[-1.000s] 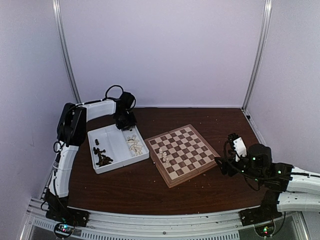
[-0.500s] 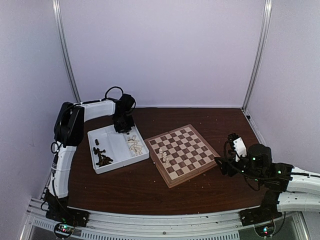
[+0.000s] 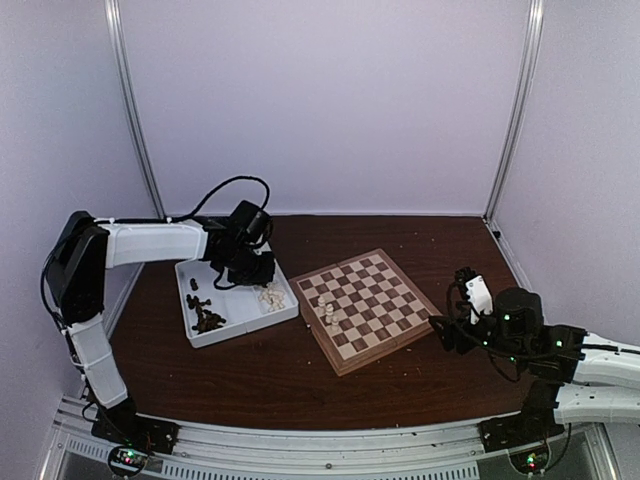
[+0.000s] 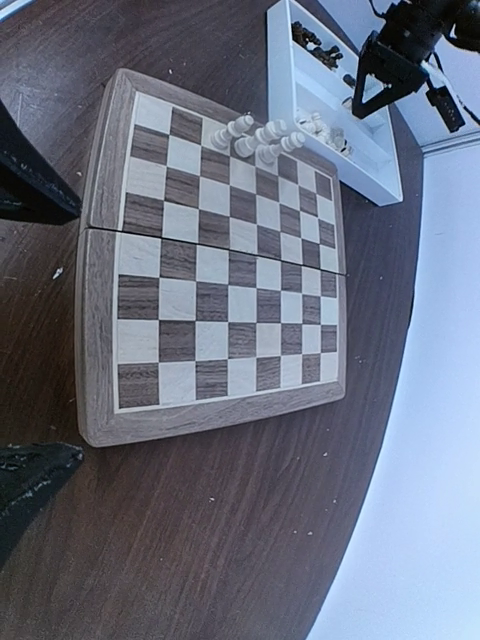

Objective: Set up the chess pieces on the board
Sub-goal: Pick up the chess piece from the storage box, then place the chess piece on the chessboard.

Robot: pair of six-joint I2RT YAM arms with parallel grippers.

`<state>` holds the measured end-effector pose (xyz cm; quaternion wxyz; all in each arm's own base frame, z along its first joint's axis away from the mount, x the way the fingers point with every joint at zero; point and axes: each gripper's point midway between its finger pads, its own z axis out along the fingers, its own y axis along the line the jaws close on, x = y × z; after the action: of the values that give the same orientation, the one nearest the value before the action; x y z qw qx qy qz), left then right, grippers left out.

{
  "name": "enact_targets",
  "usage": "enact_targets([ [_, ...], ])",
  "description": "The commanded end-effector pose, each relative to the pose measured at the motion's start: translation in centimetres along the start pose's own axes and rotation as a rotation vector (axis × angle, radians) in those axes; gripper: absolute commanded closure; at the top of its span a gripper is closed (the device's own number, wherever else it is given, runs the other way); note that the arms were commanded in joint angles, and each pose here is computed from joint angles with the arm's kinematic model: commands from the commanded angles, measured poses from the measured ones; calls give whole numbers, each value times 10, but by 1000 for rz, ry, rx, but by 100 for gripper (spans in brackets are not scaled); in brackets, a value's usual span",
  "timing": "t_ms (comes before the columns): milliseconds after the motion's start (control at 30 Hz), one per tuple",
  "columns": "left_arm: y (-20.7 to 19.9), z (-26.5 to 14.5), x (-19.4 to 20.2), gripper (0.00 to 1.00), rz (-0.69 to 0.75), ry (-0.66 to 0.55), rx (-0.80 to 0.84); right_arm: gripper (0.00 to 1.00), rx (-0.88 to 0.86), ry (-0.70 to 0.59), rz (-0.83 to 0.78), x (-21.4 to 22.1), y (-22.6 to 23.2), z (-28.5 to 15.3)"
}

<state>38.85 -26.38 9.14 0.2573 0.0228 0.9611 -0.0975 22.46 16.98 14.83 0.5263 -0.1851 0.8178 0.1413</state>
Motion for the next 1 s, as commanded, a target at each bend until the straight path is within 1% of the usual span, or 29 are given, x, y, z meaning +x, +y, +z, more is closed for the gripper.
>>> enact_targets([
  [0,-37,-26,-8,93,126,-148,239,24,2,26,48,-11,1,-3],
  [100,-58,-53,0,93,207,-243,326,24,-48,58,82,-27,13,-5],
  [200,-89,-80,15,94,294,-300,444,25,-101,115,114,-39,28,-5],
  [233,-101,-90,18,95,327,-339,483,25,-121,131,123,-45,33,-6],
  [333,-125,-103,35,96,405,-382,537,26,-197,192,154,-61,53,-6],
  [467,-153,-108,53,97,462,-391,606,26,-296,255,187,-81,77,-9],
  [567,-176,-113,69,96,501,-416,677,26,-268,282,222,-87,76,-7],
  [667,-197,-111,83,94,537,-438,707,26,-256,305,233,-82,75,-4],
  [833,-225,-95,105,94,593,-418,720,27,-291,360,299,-66,83,7],
  [967,-238,-92,115,94,634,-477,762,29,-340,425,364,-54,93,16],
])
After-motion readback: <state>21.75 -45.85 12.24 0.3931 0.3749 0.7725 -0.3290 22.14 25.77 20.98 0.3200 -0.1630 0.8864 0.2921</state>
